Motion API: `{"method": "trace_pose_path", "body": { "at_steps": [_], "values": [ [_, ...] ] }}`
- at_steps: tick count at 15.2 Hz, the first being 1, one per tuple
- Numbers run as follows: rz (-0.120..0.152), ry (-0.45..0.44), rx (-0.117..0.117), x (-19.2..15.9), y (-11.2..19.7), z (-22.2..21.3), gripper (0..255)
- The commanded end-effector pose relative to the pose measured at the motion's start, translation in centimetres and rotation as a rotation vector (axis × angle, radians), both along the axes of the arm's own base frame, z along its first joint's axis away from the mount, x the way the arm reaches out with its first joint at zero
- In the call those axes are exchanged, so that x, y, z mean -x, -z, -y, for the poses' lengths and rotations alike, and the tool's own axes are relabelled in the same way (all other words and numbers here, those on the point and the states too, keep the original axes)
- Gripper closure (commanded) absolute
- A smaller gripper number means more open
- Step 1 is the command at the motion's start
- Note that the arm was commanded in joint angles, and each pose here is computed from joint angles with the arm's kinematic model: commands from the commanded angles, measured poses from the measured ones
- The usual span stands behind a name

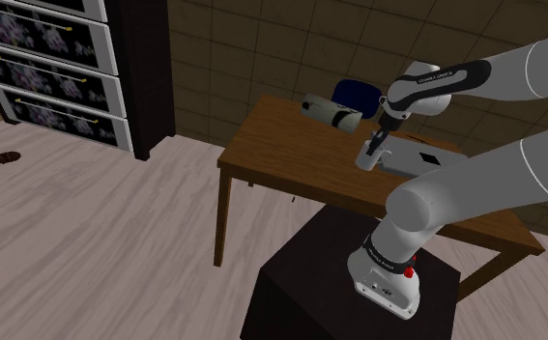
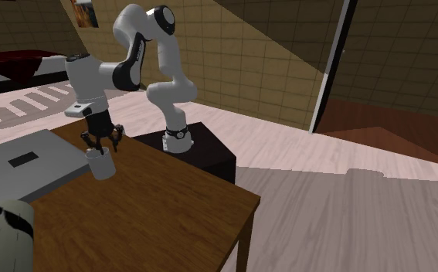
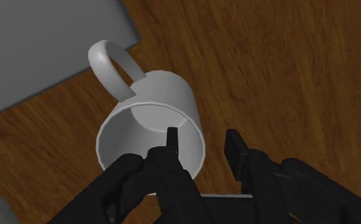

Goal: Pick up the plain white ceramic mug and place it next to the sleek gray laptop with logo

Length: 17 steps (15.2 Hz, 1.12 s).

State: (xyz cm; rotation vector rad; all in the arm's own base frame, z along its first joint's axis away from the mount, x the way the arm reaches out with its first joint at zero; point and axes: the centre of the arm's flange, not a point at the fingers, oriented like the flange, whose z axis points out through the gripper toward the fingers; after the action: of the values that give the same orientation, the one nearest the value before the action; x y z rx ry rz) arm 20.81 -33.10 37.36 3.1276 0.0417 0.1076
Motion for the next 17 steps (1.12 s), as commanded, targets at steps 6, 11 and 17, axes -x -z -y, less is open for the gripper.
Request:
{"method": "trace_pose_path", "body": {
  "at_steps": [6, 11, 17],
  "values": [
    [0.0, 0.0, 0.0, 0.1, -1.3, 0.0, 0],
    [0.0, 0.0, 0.0, 0.3, -5.0, -0.1, 0],
    [0.0, 0.0, 0.0, 0.3, -5.0, -0.1, 0]
  ]
}}
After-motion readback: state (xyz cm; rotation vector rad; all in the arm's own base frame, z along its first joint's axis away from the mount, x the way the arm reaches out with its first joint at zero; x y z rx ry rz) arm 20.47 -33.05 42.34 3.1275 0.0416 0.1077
